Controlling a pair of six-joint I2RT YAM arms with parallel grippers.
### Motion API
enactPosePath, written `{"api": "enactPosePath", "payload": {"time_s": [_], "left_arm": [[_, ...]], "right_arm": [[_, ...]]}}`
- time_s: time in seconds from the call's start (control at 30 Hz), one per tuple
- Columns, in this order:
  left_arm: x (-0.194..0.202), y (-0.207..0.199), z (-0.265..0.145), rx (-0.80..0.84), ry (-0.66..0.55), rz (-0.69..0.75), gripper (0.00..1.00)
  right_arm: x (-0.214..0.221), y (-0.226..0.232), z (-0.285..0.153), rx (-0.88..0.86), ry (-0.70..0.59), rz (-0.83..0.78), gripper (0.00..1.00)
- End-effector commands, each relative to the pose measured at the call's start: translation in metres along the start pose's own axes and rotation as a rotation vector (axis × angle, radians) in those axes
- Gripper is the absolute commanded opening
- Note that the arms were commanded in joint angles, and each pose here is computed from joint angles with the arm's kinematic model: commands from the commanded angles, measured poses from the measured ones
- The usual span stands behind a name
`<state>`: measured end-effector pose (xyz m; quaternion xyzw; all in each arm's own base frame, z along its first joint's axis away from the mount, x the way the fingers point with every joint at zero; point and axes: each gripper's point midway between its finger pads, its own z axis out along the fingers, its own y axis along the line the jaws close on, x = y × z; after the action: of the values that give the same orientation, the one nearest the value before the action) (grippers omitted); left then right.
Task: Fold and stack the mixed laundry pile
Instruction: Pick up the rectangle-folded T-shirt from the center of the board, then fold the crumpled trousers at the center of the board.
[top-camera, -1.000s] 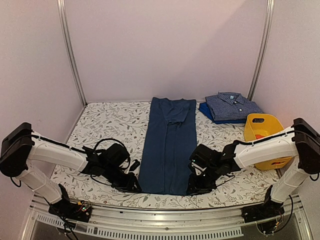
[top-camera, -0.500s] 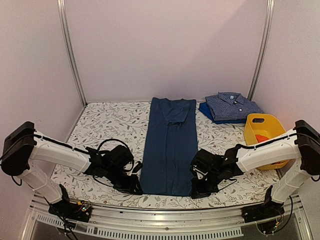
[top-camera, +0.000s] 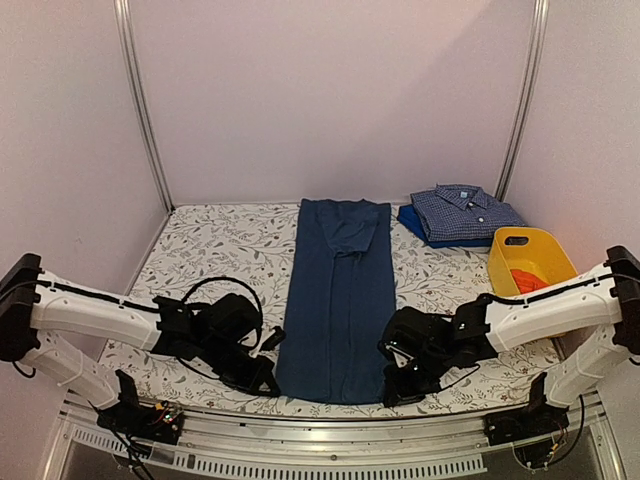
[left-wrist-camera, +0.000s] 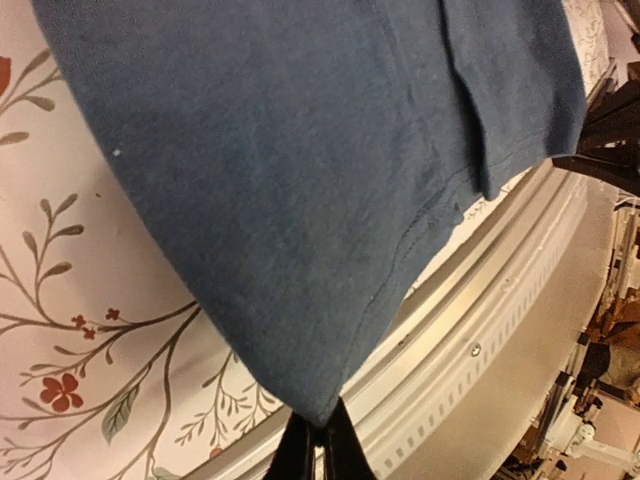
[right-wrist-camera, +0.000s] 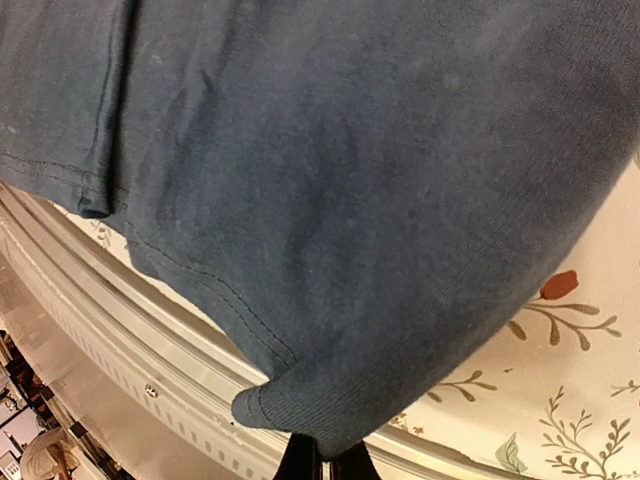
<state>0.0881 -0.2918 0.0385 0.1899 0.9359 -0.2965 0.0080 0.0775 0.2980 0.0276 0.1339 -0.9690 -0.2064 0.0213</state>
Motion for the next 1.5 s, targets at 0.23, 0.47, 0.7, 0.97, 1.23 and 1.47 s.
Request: {"api": "enactPosePath", "payload": {"time_s": [0.23, 0.47, 0.7, 0.97, 1.23, 1.47], "left_arm": [[-0.063, -0.011, -0.022, -0.005, -0.126, 0.069, 0.0], [-0.142, 0.006, -0.034, -0.021, -0.222, 0.07, 0.0], [-0.236, 0.051, -0.048, -0.067, -0.319, 0.035, 0.0], [-0.321, 0.091, -0.058, -0.073, -0.398, -0.006, 0.0], [-0.369, 0.116, -0.049, -0.058, -0.432, -0.049, 0.0], [-0.387, 0.127, -0.036, -0.051, -0.437, -0.079, 0.0]], "right_arm": [[-0.061, 0.014, -0.039, 0.005, -0.191, -0.039, 0.0], [-0.129, -0.007, -0.066, 0.025, -0.308, -0.045, 0.0], [-0.217, -0.042, -0.084, 0.042, -0.413, -0.048, 0.0], [-0.314, -0.071, -0.097, 0.048, -0.497, -0.061, 0.0], [-0.365, -0.092, -0.086, 0.031, -0.507, -0.068, 0.0], [-0.379, -0.106, -0.072, 0.029, -0.498, -0.051, 0.0]]}}
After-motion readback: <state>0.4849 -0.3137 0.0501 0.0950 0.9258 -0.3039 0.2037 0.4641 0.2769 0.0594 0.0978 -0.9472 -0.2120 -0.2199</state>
